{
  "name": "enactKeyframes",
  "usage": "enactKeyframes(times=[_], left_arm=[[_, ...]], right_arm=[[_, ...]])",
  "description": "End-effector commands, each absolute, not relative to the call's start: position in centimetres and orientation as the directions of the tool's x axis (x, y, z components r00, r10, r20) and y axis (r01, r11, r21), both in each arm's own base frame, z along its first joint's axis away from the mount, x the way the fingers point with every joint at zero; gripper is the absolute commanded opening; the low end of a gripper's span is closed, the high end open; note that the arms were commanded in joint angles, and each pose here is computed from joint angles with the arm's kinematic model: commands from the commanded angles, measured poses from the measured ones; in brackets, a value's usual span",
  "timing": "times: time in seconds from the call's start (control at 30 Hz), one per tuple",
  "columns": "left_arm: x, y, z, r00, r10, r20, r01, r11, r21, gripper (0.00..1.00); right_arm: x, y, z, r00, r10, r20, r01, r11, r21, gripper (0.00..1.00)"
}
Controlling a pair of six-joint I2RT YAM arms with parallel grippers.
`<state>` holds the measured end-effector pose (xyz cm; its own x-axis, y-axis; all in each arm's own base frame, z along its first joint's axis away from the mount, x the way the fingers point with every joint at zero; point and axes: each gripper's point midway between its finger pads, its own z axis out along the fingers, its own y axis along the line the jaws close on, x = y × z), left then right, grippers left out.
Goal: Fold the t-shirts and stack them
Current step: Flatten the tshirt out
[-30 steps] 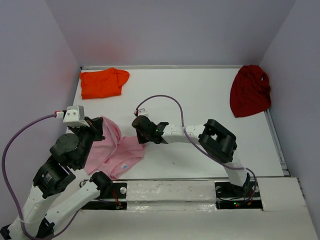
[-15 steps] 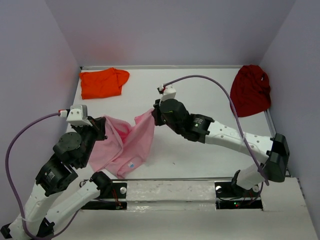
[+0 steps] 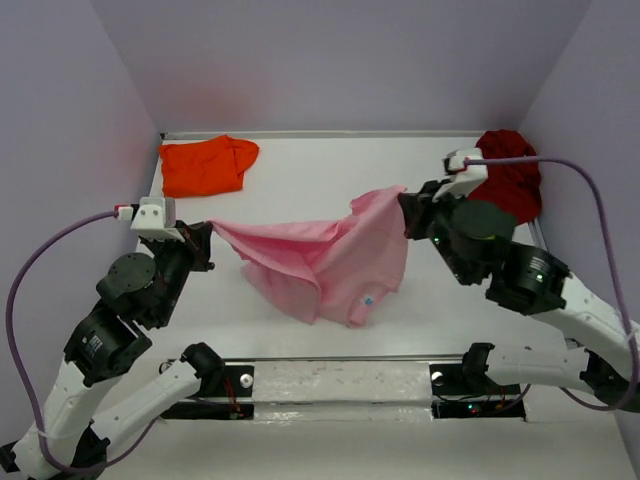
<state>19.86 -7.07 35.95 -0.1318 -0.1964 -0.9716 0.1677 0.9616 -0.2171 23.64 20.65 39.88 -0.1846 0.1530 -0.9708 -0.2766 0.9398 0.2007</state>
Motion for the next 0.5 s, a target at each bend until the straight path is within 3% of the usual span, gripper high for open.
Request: enactKeyframes(times=[0.0, 0.47], left_arm=[[19.3, -6.1, 40.6, -0.039, -0.189, -0.981, 0.184, 0.964, -0.193, 0.0], [17.6, -5.3, 49.7, 0.087, -0.208, -0.974, 0.258, 0.949, -0.179, 0.0]], right_arm=[[22.7, 14.6, 44.1, -0.091, 0.159, -0.983, -0.166, 0.971, 0.173, 0.0], [18.7, 7.6, 48.4, -0.031, 0.214, -0.976, -0.204, 0.955, 0.216, 0.0]])
